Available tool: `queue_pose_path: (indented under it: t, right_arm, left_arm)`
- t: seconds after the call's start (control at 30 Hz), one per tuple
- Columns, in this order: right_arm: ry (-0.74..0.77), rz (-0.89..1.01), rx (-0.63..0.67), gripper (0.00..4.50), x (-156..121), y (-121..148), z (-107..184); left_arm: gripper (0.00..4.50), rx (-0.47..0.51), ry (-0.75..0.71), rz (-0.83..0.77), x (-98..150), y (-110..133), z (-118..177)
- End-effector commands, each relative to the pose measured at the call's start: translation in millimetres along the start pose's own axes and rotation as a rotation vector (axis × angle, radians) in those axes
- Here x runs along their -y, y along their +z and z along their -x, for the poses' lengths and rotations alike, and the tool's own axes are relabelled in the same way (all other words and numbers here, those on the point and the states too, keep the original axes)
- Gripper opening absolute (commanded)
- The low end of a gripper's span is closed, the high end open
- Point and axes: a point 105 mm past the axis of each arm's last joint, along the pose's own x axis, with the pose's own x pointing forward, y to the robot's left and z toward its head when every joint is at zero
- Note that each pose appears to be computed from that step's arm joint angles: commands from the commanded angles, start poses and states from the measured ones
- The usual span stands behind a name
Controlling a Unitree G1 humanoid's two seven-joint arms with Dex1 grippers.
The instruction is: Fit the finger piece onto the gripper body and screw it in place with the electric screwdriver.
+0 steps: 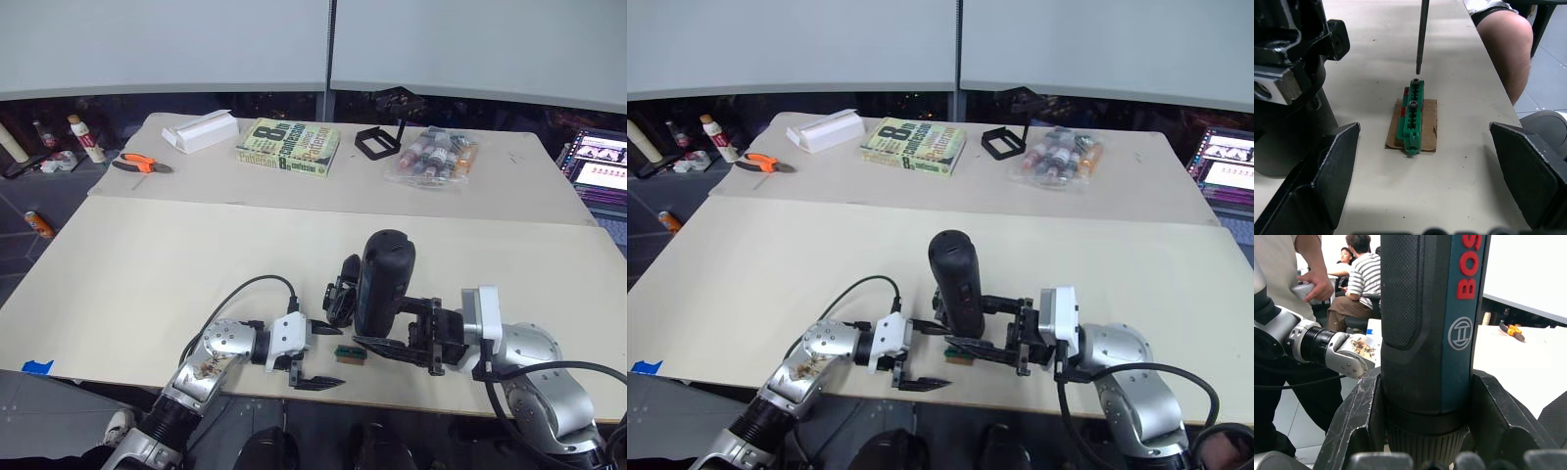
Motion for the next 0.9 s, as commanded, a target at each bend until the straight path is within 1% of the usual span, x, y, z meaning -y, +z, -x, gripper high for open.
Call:
queue_pose_path:
  t: [0.03, 0.9]
  right_arm:
    - [0.000, 0.061, 0.039, 1.92, 2.3, 12.5, -0.3]
    - [-0.002, 0.070, 0.029, 1.92, 4.7, 9.0, -3.4]
  left_arm:
    - [4.50, -0.005, -0.028, 0.011, 7.3, -3.2, -5.0]
    - [4.50, 0.000, -0.032, 0.016, 9.2, -0.8, -5.9]
